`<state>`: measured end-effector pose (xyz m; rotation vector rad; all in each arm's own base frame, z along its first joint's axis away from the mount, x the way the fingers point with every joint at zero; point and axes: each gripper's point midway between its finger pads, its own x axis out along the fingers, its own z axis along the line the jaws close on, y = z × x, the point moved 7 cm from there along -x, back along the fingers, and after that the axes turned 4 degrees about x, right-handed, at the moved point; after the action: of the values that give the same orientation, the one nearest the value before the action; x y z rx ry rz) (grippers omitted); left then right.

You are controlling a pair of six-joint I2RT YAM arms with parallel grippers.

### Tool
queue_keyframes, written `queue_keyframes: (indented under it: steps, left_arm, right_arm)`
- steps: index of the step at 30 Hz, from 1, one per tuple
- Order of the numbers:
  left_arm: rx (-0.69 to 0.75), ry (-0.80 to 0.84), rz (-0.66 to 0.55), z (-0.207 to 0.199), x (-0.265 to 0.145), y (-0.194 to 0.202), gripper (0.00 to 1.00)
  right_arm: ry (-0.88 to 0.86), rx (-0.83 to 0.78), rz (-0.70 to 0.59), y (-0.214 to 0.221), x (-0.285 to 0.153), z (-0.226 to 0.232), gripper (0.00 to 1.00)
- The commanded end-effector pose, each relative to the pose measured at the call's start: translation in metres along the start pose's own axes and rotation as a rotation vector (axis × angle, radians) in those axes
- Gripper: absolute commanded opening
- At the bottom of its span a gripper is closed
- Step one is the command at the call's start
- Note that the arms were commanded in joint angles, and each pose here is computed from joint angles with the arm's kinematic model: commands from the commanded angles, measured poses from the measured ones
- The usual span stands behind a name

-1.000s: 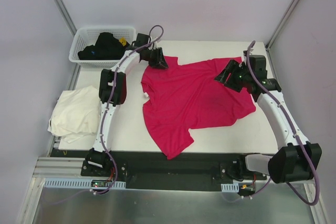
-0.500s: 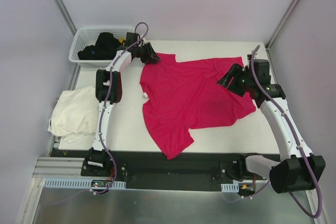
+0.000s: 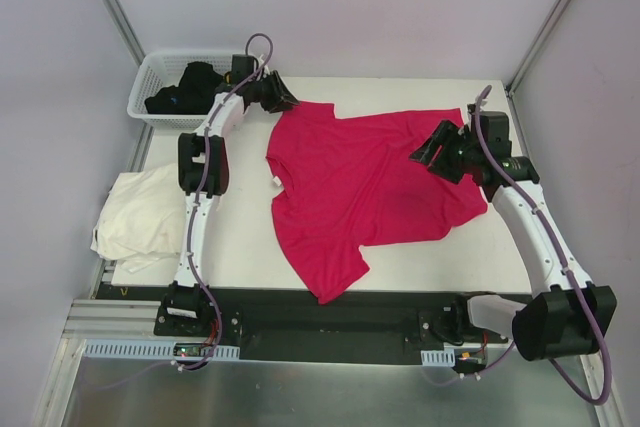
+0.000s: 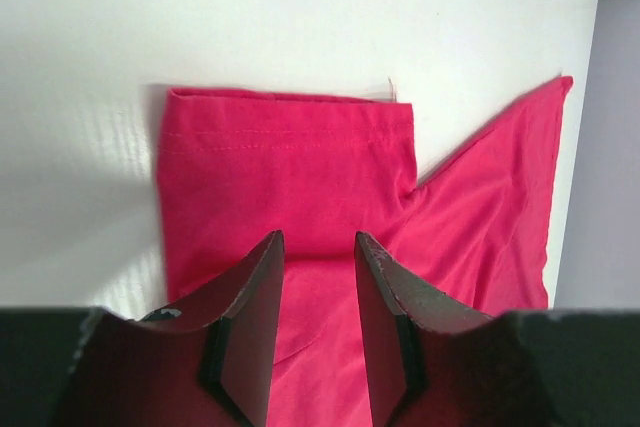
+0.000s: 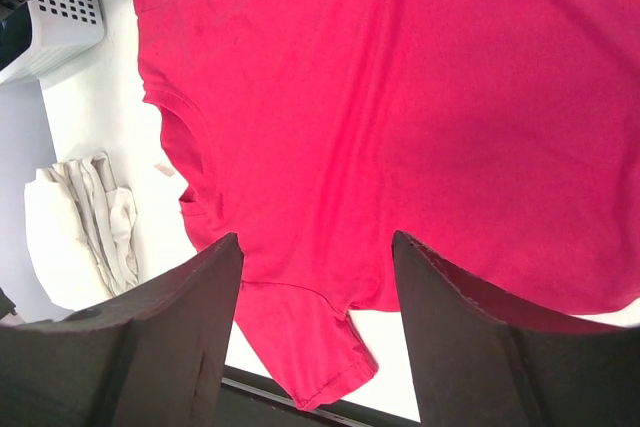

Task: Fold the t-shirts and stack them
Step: Flatten out the tshirt

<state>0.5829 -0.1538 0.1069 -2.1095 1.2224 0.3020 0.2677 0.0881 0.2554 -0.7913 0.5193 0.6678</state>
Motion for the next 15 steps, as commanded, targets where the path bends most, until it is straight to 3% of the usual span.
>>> queue_keyframes:
  steps: [1, 7, 15]
  left_arm:
    - [0.013, -0.007, -0.088, 0.003, -0.011, -0.026, 0.33]
    - [0.027, 0.062, -0.029, -0.025, -0.035, -0.012, 0.29]
    - [0.256, 0.141, -0.029, -0.124, -0.092, 0.024, 0.29]
  right_arm:
    - [-0.007, -0.004, -0.022, -0.002, 0.001, 0.001, 0.65]
    - [0.049, -0.009, 0.006, -0.015, 0.051, -0.009, 0.65]
    - [0.200, 0.035, 0.100, -0.017, 0.127, -0.042, 0.65]
